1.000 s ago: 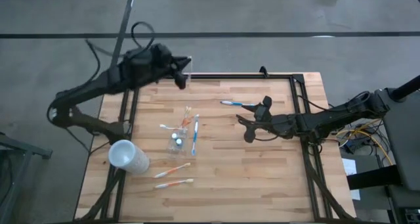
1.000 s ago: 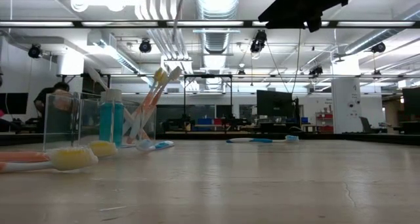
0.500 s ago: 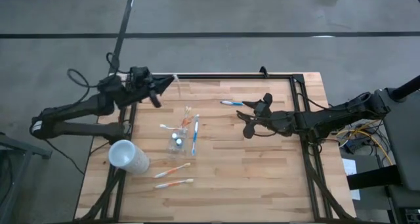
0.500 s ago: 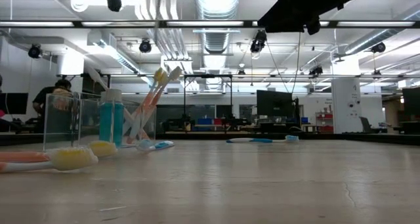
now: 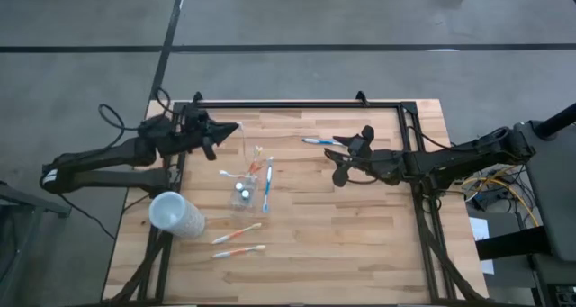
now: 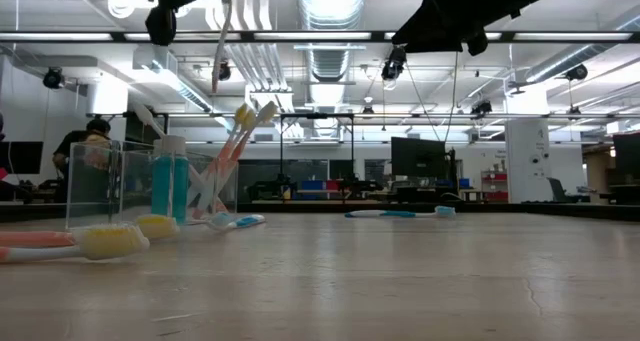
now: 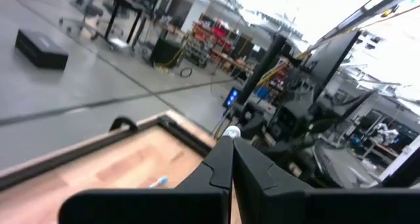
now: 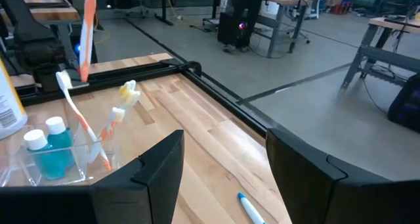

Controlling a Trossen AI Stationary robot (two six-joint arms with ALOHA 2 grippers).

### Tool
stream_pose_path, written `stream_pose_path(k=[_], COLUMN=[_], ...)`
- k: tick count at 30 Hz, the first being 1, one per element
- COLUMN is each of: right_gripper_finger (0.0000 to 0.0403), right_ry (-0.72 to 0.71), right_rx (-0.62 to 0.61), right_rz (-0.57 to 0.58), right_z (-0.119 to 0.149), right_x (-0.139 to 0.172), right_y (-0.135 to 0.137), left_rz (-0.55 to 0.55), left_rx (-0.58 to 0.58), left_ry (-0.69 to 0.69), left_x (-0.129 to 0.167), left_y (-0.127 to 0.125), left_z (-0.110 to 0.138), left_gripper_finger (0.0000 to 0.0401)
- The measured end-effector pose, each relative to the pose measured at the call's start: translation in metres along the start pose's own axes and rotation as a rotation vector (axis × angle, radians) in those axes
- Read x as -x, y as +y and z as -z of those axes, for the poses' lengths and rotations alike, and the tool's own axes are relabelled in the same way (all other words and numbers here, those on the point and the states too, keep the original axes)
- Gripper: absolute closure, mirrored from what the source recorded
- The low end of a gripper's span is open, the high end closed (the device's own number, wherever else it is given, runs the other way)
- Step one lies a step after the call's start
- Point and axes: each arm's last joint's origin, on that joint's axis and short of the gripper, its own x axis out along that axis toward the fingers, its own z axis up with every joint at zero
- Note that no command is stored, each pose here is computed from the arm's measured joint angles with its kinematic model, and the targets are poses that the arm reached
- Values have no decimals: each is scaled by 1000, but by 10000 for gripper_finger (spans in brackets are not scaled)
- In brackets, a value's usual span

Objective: Pick & Place toothbrushing station
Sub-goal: Put the orange toothbrush into the transparent organizer

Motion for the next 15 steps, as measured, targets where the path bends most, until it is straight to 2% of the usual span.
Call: stream_pose_path(k=[9, 15], right_gripper_finger=[193, 193], right_ry=[0, 0], right_rx=[-31, -31], right_rz=[0, -1], right_z=[0, 0], right_x=[0, 0], right_y=[0, 0], left_rz=[-27, -16], left_rx=[6, 29], left_ry=[57, 37], left_x=[-3, -4], left_y=[14, 22], left_z=[26, 42], left_gripper_finger=[396, 397])
